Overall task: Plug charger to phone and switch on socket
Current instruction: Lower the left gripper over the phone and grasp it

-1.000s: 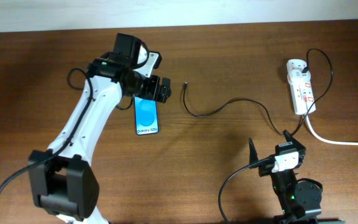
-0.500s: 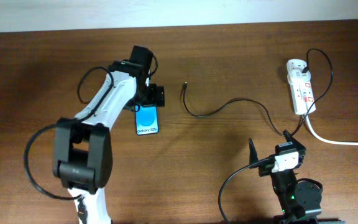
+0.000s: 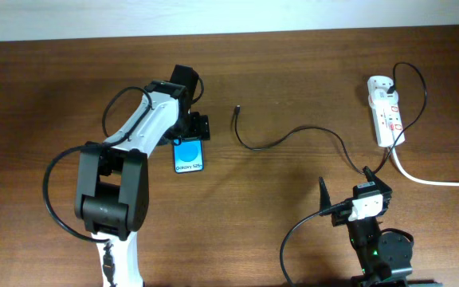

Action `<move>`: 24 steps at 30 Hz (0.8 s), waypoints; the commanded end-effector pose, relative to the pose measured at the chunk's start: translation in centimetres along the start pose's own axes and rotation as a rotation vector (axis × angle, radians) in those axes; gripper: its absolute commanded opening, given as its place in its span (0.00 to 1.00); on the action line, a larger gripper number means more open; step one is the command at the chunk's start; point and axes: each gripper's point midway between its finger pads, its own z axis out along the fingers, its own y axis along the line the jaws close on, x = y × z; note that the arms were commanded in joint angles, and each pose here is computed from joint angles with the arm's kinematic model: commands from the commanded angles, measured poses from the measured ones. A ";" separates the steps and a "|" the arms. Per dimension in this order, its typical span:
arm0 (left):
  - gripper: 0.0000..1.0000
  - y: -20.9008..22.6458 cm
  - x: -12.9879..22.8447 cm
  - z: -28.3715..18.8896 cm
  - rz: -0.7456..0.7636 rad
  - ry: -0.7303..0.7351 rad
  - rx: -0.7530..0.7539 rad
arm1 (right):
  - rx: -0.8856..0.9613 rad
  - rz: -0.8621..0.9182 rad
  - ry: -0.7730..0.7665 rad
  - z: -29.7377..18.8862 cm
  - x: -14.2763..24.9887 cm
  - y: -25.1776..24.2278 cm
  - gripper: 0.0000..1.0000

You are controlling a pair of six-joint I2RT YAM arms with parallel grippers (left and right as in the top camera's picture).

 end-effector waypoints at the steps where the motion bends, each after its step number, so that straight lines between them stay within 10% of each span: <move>1: 0.99 -0.2 -0.3 0.2 -0.005 -0.002 0.002 | 0.008 0.015 0.000 0.0 0.1 -0.1 0.98; 24: 0.99 -0.6 0.6 1.7 0.037 0.032 0.002 | 0.008 0.015 0.000 0.0 0.1 -0.1 0.98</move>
